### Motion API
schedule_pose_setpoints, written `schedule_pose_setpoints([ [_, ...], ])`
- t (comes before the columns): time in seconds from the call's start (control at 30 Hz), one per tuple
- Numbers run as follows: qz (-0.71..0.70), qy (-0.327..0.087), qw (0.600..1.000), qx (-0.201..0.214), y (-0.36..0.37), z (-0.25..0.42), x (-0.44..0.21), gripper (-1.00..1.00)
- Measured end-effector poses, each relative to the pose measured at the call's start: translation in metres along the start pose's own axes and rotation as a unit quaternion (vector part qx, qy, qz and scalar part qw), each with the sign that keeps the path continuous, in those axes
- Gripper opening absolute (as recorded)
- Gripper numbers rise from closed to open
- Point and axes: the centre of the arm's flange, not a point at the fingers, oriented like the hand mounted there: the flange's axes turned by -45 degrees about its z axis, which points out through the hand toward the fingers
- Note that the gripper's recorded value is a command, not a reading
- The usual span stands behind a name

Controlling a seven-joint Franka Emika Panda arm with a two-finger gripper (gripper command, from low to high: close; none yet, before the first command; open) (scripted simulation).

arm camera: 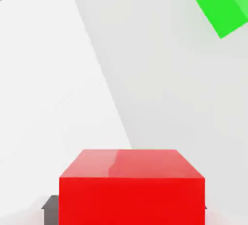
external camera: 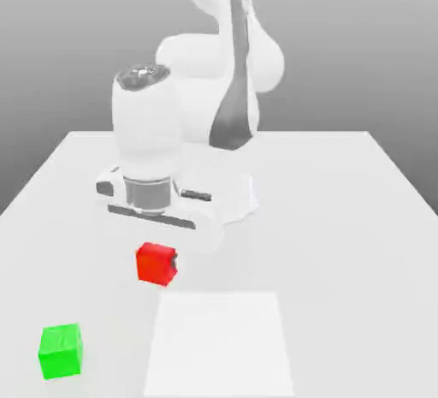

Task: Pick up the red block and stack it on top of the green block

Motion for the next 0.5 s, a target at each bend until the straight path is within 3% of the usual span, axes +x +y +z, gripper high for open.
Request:
schedule_pose_setpoints([
  [0.3,0.204,0.003,0.979,-0.008,0.052,-0.02,0.105,-1.0],
  [0.43,0.22,0.004,0.975,-0.011,0.058,0.023,0.114,-1.0],
  [0.47,0.221,0.004,0.975,-0.011,0.058,0.034,0.114,1.0],
  [0.5,0.221,0.004,0.975,-0.011,0.058,0.034,0.114,1.0],
])
